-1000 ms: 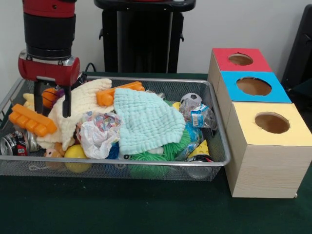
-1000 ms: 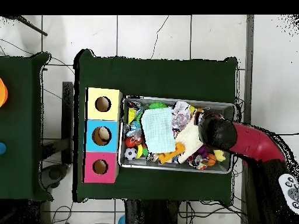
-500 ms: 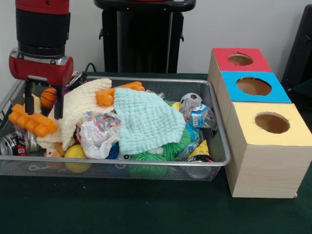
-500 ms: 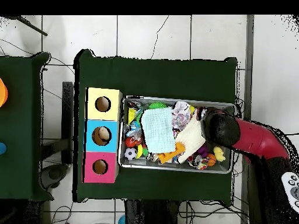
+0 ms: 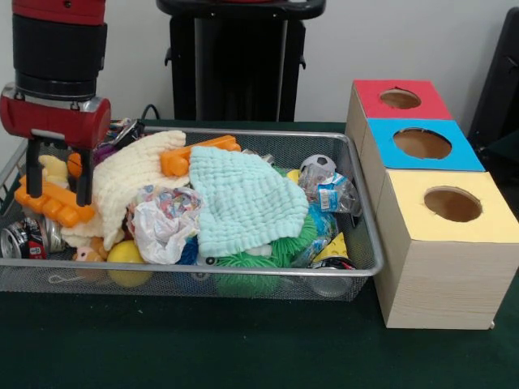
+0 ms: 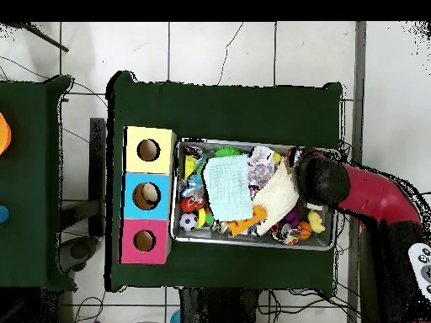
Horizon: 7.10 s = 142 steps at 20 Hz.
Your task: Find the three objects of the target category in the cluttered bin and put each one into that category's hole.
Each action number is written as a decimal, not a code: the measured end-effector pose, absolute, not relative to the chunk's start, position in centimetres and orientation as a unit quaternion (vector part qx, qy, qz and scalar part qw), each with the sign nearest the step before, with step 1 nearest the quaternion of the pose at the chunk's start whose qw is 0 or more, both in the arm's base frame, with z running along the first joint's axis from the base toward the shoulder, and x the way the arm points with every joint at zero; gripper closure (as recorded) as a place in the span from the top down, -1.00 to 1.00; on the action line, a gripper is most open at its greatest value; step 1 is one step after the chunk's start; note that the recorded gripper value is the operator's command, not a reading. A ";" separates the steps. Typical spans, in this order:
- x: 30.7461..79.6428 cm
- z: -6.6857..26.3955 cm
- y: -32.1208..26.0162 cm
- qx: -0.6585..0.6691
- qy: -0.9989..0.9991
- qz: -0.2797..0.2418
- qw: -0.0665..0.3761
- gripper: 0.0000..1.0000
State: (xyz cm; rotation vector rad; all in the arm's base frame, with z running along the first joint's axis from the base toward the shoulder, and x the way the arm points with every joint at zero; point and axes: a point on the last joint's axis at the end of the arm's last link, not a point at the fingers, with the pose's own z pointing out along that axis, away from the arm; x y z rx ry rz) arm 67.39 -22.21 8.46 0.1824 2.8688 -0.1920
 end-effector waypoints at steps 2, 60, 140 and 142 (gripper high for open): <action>67.5 8.3 -22.2 0.062 0.987 -0.066 0.130 1.00; 66.1 0.2 -21.6 0.065 0.989 -0.050 0.125 1.00; 64.7 -2.3 -21.2 0.057 0.985 -0.067 0.146 1.00; 64.7 -2.4 -21.2 0.058 0.985 -0.067 0.148 1.00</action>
